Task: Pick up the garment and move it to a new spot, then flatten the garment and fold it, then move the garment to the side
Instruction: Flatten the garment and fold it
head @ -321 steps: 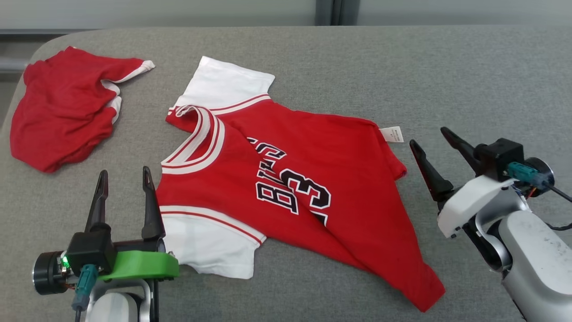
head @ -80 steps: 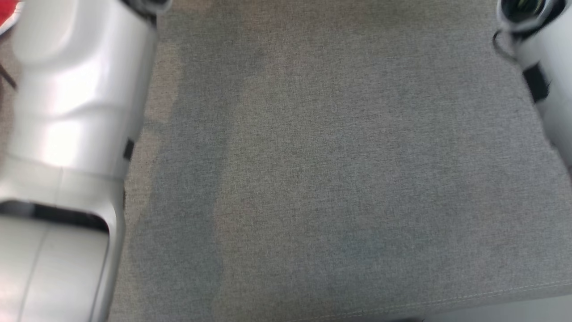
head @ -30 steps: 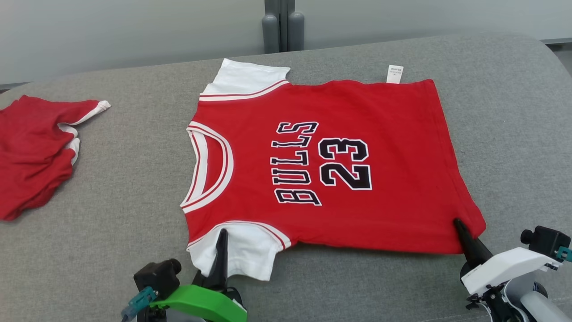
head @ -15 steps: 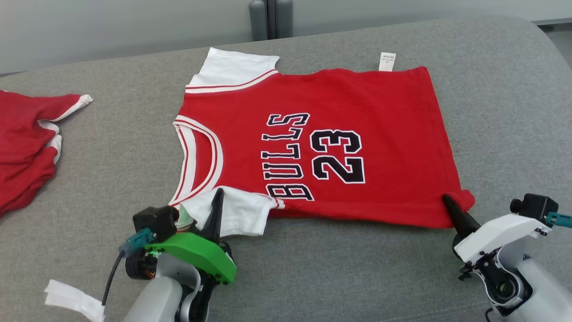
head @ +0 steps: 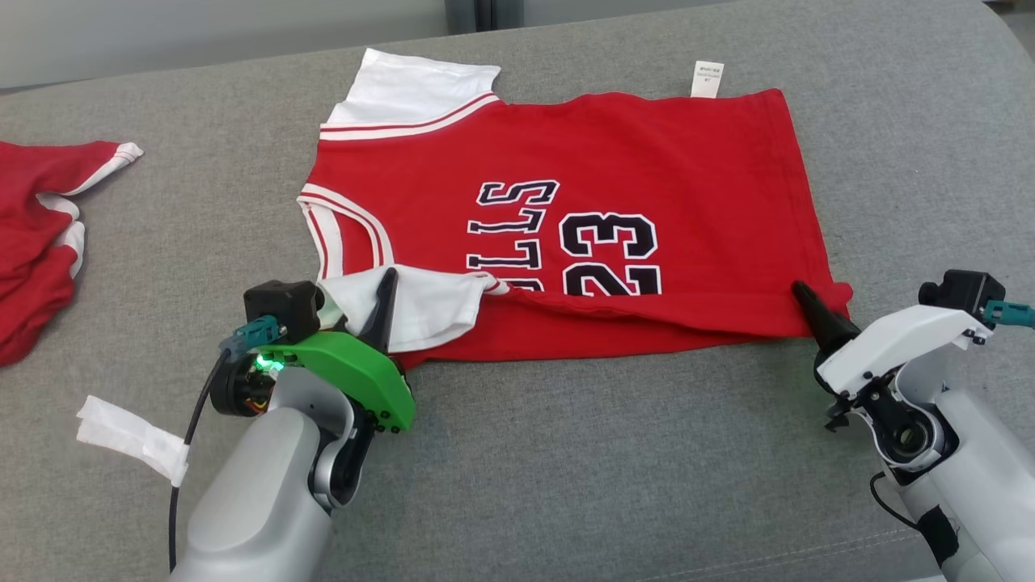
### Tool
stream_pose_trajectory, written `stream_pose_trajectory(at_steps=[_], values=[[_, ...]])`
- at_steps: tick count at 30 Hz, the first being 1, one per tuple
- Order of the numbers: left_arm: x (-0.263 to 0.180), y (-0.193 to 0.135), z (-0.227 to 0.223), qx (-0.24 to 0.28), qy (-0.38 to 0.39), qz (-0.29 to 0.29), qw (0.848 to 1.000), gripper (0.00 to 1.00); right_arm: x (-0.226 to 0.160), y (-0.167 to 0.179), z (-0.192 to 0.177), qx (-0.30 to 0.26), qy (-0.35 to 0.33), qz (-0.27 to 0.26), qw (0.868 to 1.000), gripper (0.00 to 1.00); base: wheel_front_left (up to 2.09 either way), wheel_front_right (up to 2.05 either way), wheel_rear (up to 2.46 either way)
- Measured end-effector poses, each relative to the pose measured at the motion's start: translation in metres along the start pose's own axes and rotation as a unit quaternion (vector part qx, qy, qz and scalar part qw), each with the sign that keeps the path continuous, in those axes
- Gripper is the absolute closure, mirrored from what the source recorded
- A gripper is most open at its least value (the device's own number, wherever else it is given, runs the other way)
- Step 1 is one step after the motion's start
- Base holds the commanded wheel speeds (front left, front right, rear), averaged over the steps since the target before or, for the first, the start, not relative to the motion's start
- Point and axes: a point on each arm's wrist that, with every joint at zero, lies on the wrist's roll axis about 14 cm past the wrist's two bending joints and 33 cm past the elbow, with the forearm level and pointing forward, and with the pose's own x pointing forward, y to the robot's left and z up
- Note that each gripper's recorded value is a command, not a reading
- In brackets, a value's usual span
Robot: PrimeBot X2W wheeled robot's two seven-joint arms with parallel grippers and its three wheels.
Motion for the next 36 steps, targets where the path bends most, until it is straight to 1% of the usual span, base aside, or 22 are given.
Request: stream_pose_trajectory(at_steps=[1,4,10,12,15,18,20,23,26,32,36], values=[[0.001,0.002,0.001,0.006,-0.002,0.002,1.0,0.0,0.002,0.001,0.002,-0.003,-0.003,0.0,1.0,0.0,0.0,0.0,0.0],[0.004,0.003,0.004,0.008,-0.007,0.003,1.0,0.0,0.005,0.005,0.013,-0.004,-0.022,0.004,1.0,0.0,0.0,0.0,0.0],[-0.001,0.004,0.007,0.011,-0.027,0.007,1.0,0.0,0.002,0.011,0.019,-0.013,-0.033,0.01,0.999,0.0,0.0,0.0,0.0],[-0.005,0.005,0.011,0.012,-0.04,0.01,0.999,0.0,-0.003,0.013,0.021,-0.027,-0.043,0.016,0.999,0.0,0.0,0.0,0.0],[-0.017,0.009,0.009,0.009,-0.05,0.021,0.998,0.0,-0.012,0.017,0.026,-0.029,-0.065,0.025,0.997,0.0,0.0,0.0,0.0],[-0.032,0.017,0.004,0.01,-0.055,0.035,0.998,0.0,-0.025,0.012,0.035,-0.046,-0.09,0.023,0.995,0.0,0.0,0.0,0.0],[-0.038,0.019,0.003,0.01,-0.06,0.042,0.997,0.0,-0.031,0.007,0.035,-0.049,-0.092,0.018,0.994,0.0,0.0,0.0,0.0],[-0.048,0.024,-0.002,0.014,-0.059,0.053,0.997,0.0,-0.037,0.001,0.032,-0.081,-0.088,0.013,0.993,0.0,0.0,0.0,0.0],[-0.056,0.031,-0.004,0.024,-0.059,0.068,0.996,0.0,-0.04,-0.001,0.033,-0.13,-0.092,0.012,0.987,0.0,0.0,0.0,0.0],[-0.066,0.034,-0.024,0.046,-0.033,0.073,0.996,0.0,-0.04,-0.013,0.028,-0.151,-0.088,-0.005,0.985,0.0,0.0,0.0,0.0],[-0.066,0.04,-0.031,0.051,-0.018,0.081,0.995,0.0,-0.034,-0.016,0.024,-0.177,-0.078,-0.01,0.981,0.0,0.0,0.0,0.0]])
